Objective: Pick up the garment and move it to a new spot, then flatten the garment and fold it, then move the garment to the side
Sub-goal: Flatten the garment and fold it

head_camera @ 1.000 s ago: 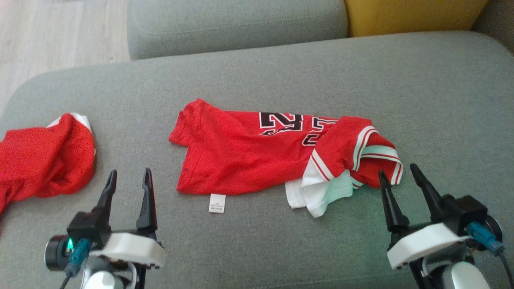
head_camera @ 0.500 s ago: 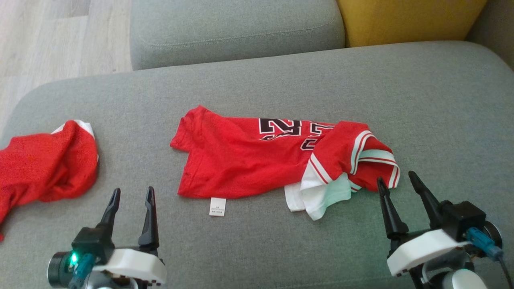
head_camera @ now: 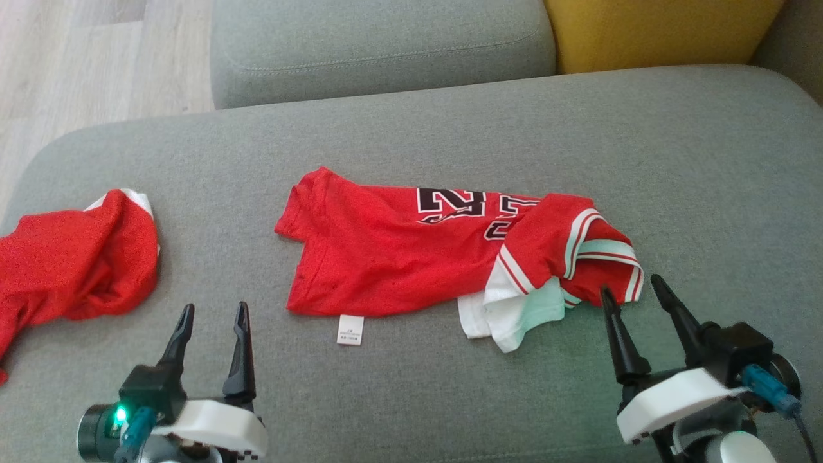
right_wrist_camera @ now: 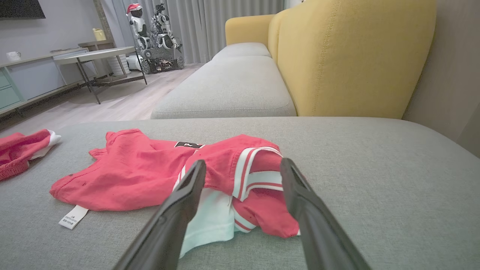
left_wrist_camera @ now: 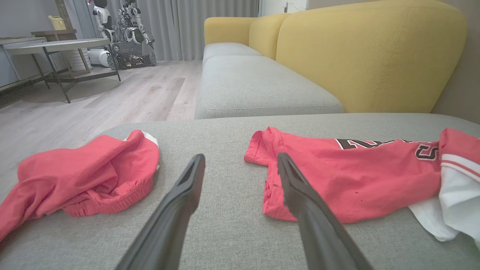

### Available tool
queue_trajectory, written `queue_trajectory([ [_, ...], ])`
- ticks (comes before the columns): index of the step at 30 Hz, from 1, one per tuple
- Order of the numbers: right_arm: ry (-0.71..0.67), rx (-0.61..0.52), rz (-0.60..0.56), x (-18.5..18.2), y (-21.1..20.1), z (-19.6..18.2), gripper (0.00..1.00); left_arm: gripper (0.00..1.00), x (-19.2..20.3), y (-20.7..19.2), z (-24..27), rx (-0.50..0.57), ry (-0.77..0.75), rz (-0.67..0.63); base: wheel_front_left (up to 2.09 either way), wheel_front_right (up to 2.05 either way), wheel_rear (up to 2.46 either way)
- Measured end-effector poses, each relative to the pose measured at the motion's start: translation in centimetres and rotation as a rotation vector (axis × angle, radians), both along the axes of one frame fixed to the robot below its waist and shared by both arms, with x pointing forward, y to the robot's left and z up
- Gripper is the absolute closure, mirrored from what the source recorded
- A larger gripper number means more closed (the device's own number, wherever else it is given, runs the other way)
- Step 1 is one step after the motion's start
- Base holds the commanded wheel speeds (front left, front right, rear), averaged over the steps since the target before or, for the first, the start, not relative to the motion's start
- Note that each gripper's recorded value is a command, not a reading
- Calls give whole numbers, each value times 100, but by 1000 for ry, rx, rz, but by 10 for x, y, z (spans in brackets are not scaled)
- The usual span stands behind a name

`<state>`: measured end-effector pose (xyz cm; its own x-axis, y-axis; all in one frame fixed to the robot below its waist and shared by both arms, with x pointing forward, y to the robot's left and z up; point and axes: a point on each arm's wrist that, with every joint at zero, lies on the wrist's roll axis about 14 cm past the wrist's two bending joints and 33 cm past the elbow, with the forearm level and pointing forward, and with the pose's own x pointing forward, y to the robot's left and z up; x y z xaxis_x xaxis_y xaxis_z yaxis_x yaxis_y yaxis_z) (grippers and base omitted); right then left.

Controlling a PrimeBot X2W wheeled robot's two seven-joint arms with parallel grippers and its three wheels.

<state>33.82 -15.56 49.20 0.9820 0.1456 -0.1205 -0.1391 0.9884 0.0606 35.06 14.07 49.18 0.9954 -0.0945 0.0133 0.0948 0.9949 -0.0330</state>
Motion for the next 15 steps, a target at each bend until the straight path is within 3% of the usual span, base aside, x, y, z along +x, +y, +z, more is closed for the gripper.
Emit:
queue_trajectory([
  [15,217,67,159,13,56,-61,0,0,14,6,-4,-7,14,20,0,0,0],
])
